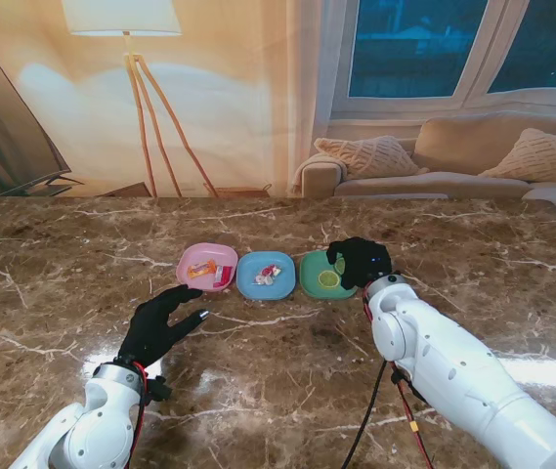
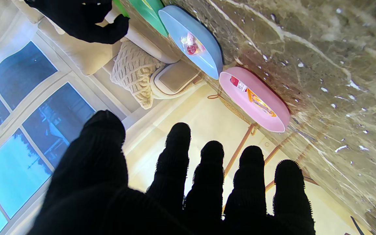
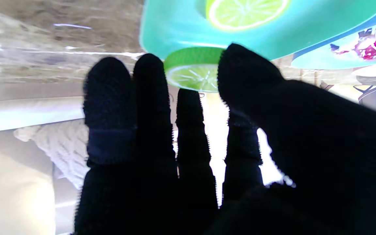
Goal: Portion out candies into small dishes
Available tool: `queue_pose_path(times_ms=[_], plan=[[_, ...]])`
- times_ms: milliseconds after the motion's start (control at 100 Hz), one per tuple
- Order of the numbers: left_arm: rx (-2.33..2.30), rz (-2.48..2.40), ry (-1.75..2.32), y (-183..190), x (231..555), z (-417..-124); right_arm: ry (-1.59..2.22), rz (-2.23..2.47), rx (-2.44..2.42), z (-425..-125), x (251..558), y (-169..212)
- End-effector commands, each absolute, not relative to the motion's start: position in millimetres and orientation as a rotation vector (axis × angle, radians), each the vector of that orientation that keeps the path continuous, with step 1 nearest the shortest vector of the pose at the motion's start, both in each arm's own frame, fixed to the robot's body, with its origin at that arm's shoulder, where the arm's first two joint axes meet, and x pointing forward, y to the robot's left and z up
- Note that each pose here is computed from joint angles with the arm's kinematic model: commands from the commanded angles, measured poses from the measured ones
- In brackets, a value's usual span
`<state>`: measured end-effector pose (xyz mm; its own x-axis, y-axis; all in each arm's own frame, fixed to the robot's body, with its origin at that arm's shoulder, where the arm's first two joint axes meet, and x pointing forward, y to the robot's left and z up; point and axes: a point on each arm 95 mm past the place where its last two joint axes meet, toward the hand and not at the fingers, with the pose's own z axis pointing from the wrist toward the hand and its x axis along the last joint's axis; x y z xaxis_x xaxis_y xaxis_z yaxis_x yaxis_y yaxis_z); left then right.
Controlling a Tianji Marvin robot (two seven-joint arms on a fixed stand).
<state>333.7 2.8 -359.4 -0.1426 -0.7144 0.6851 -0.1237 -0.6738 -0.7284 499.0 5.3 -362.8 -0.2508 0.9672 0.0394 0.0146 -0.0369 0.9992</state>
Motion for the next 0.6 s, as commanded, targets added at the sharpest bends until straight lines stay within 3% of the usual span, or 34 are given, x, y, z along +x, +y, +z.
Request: queue_pose_path(times_ms=[0,590], plan=[[-1.715,-1.866,0.943,2.7,330.9,-362.0,1.391,1.436,1.121,-359.7,504.3,17.7],[-1.718,-1.861,0.937,4.6,331.0,-361.3,1.538,1.356,1.092,-368.3,512.3,36.3]])
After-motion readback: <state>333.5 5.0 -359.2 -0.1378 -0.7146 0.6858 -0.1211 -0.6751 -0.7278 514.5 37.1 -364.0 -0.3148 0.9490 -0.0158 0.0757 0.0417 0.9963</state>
